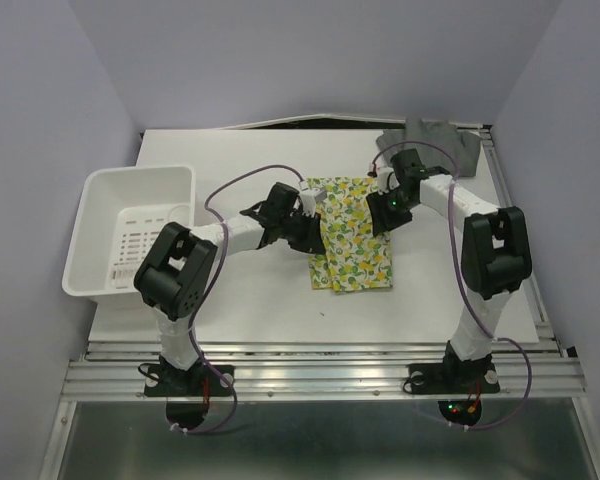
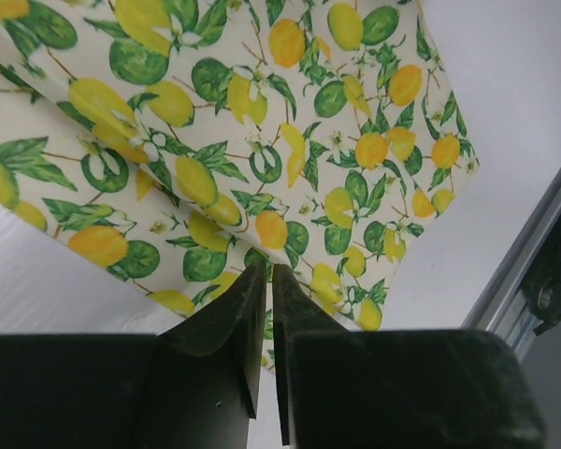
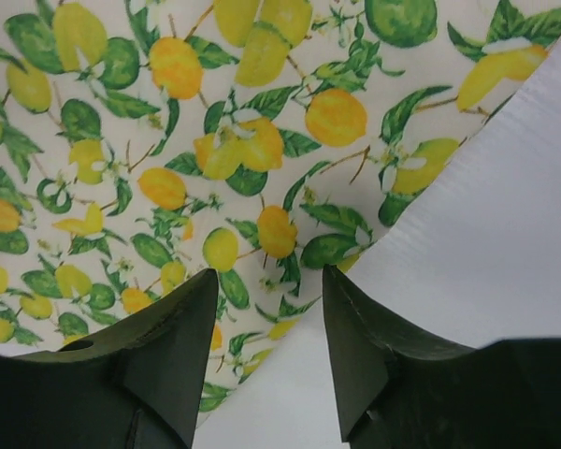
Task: Fold and stack the skirts
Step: Fold the skirt
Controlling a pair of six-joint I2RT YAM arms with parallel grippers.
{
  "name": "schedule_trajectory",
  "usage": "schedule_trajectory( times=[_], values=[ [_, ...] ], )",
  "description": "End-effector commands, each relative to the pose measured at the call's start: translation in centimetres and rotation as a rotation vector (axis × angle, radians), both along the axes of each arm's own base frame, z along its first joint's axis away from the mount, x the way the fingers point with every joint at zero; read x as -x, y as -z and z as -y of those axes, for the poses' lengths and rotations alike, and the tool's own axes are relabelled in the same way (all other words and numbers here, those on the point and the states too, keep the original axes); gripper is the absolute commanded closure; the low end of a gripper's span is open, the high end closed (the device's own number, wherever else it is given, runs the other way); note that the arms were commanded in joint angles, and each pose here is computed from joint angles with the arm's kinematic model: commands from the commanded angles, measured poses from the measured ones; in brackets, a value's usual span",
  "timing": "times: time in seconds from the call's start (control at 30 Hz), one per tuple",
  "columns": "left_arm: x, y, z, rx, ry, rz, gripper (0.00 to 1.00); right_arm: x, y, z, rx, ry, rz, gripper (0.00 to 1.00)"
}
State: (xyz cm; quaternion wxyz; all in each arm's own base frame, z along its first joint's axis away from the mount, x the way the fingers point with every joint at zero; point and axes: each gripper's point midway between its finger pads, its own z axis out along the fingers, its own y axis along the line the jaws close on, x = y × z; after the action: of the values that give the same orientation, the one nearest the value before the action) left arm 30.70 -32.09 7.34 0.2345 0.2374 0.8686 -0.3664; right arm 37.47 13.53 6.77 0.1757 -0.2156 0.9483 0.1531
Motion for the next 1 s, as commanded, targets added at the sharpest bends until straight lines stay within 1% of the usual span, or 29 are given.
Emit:
schedule_trajectory(
  times=[0.0, 0.03, 0.07, 0.1, 0.13, 0.17, 0.2, 0.23, 0.3, 0.33, 0.37, 0.43, 0.47, 0.5, 0.53, 0.57, 0.6, 0.63, 0.67, 0.7, 0.77, 0.8, 0.87, 0.97],
  values=[
    [1.4, 1.0, 1.5, 0.094, -0.040, -0.145, 0.83, -3.9, 0.9, -0.2, 0.032, -0.009, 0.082, 0.49],
    [1.6, 1.6, 1.7, 0.108, -0.035, -0.177, 0.87, -4.5, 2.1, 0.0, 0.055, -0.008, 0.069, 0.51],
    [1.8, 1.9, 1.8, 0.115, -0.041, -0.201, 0.89, -6.1, 1.4, -0.2, 0.061, -0.010, 0.108, 0.52],
    [2.2, 2.2, 1.9, 0.126, -0.046, -0.230, 0.92, -6.0, 2.4, 0.0, 0.071, -0.009, 0.086, 0.53],
    [2.2, 1.8, 2.4, 0.176, -0.067, -0.261, 0.94, -7.7, 1.4, -0.4, 0.066, -0.027, 0.130, 0.53],
    [3.7, 2.2, 2.4, 0.205, -0.052, -0.320, 0.95, -8.3, 2.5, -0.6, 0.070, -0.034, 0.118, 0.53],
    [4.2, 2.0, 2.7, 0.236, -0.052, -0.348, 0.96, -9.0, 2.4, -0.7, 0.071, -0.048, 0.132, 0.53],
    [4.6, 0.9, 3.6, 0.291, -0.033, -0.350, 0.96, -10.6, 1.1, -1.1, 0.067, -0.069, 0.176, 0.54],
    [5.5, 0.8, 3.9, 0.300, -0.021, -0.342, 0.96, -11.4, 1.6, -1.5, 0.059, -0.087, 0.163, 0.54],
    [6.3, 1.3, 3.8, 0.295, -0.036, -0.366, 0.96, -12.7, 0.1, -2.0, 0.045, -0.090, 0.203, 0.52],
    [6.2, 0.5, 4.2, 0.332, -0.032, -0.344, 0.96, -12.7, -0.1, -2.1, 0.040, -0.079, 0.184, 0.52],
    [6.2, -0.2, 4.2, 0.356, -0.046, -0.357, 0.94, -13.2, -2.8, -2.6, 0.003, -0.066, 0.228, 0.49],
    [6.1, -0.8, 4.2, 0.368, -0.043, -0.350, 0.93, -12.9, -3.9, -2.9, -0.020, -0.051, 0.233, 0.48],
    [5.2, -2.2, 3.6, 0.393, -0.061, -0.320, 0.92, -12.6, -7.3, -3.5, -0.081, -0.010, 0.280, 0.44],
    [4.4, -2.9, 3.0, 0.409, -0.084, -0.306, 0.92, -12.2, -8.5, -3.6, -0.105, 0.005, 0.297, 0.42],
    [3.4, -3.5, 2.2, 0.421, -0.123, -0.289, 0.91, -11.5, -9.7, -3.9, -0.135, 0.012, 0.302, 0.42],
    [1.8, -3.8, 0.4, 0.431, -0.193, -0.284, 0.91, -10.1, -9.9, -4.5, -0.190, 0.025, 0.269, 0.43],
    [1.0, -5.0, -0.5, 0.452, -0.227, -0.257, 0.87, -9.2, -12.2, -4.6, -0.221, 0.021, 0.303, 0.43],
    [0.2, -4.8, -1.6, 0.445, -0.284, -0.249, 0.83, -8.0, -12.5, -5.6, -0.253, -0.005, 0.290, 0.45],
    [-0.5, -4.6, -2.6, 0.429, -0.334, -0.252, 0.80, -6.8, -11.4, -6.1, -0.257, -0.006, 0.254, 0.46],
    [-1.2, -4.6, -3.1, 0.410, -0.366, -0.237, 0.77, -4.5, -11.7, -7.9, -0.276, -0.057, 0.248, 0.46],
    [-1.7, -4.9, -2.9, 0.413, -0.364, -0.229, 0.77, -3.5, -10.3, -8.4, -0.275, -0.062, 0.221, 0.47],
    [-2.0, -4.1, -2.7, 0.408, -0.376, -0.269, 0.77, -2.4, -9.4, -9.7, -0.268, -0.081, 0.216, 0.47],
    [-3.6, -4.3, -2.2, 0.436, -0.392, -0.271, 0.83, -2.1, -7.4, -11.3, -0.257, -0.083, 0.197, 0.47]
  ],
)
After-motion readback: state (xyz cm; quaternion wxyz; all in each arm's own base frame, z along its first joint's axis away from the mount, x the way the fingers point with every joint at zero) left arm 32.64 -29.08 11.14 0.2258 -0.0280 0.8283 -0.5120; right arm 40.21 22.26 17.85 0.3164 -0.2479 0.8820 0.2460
